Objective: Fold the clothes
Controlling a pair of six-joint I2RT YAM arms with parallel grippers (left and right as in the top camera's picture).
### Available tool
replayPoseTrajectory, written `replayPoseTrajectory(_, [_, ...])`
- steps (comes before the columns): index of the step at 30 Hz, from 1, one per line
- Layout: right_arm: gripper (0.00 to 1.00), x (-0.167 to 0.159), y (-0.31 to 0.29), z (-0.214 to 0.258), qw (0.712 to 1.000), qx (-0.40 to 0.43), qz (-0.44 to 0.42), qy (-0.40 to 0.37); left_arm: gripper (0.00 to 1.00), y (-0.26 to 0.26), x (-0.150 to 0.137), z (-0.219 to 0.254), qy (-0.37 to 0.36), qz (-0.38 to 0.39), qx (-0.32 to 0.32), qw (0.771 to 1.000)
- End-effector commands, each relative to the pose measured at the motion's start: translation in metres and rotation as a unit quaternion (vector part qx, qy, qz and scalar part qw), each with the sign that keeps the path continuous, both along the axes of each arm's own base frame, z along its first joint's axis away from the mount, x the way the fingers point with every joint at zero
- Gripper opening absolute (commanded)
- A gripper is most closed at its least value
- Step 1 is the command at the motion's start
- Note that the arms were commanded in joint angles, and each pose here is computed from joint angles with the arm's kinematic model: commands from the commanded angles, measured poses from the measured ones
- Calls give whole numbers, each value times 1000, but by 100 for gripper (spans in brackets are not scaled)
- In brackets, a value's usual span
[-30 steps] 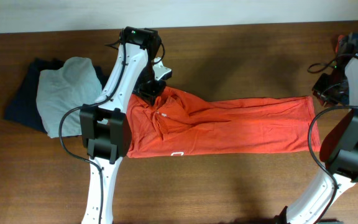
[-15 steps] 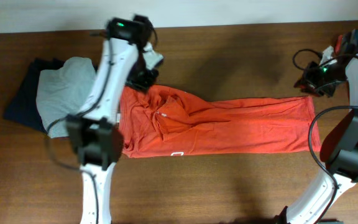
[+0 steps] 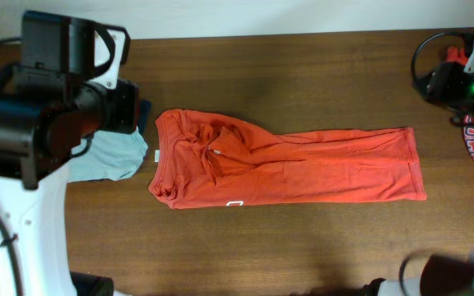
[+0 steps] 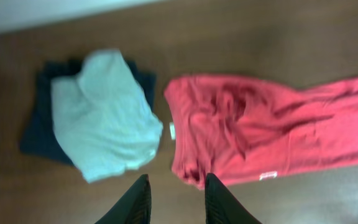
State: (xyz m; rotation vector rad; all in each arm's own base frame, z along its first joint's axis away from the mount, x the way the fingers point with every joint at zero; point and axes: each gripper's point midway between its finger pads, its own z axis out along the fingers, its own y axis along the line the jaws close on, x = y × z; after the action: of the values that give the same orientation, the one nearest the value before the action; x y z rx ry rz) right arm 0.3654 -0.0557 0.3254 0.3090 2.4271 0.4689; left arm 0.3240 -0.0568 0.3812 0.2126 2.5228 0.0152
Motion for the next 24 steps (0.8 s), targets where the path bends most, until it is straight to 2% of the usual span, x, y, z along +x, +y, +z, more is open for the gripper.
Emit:
replayPoseTrajectory(1, [39, -16, 2, 2, 996, -58, -53, 29, 24, -3, 9, -68, 113, 28, 18, 993])
replayPoseTrajectory(4, [39, -28, 3, 6, 989, -109, -92, 41, 21, -10, 5, -98, 154, 25, 31, 987])
replayPoseTrajectory(5, [42, -31, 5, 6, 986, -124, -104, 43, 21, -11, 5, -108, 161, 29, 44, 986])
replayPoseTrajectory(7, [54, -32, 8, 4, 983, -136, -113, 48, 22, -10, 7, -117, 158, 39, 67, 984])
replayPoseTrajectory(8, [63, -29, 8, -1, 982, -141, -111, 52, 23, -8, 11, -122, 152, 43, 82, 984])
replayPoseTrajectory(10, [76, -19, 2, -17, 981, -140, -117, 66, 36, -8, 20, -130, 139, 53, 85, 985])
replayPoseTrajectory(12, [82, -9, -7, -33, 980, -135, -124, 83, 47, -10, 30, -136, 128, 55, 73, 988])
replayPoseTrajectory(14, [82, 7, -18, -55, 979, -118, -130, 103, 66, -16, 40, -144, 122, 52, 43, 990])
replayPoseTrajectory(17, [80, 34, -35, -94, 979, -71, -134, 134, 80, -39, 47, -161, 136, -8, -24, 990])
replayPoseTrajectory(20, [74, 55, -48, -136, 978, -13, -131, 159, 86, -58, 41, -184, 168, -74, -65, 981])
replayPoseTrajectory(24, [70, 76, -72, -188, 972, 29, -145, 184, 86, -57, 35, -208, 200, -73, -60, 975])
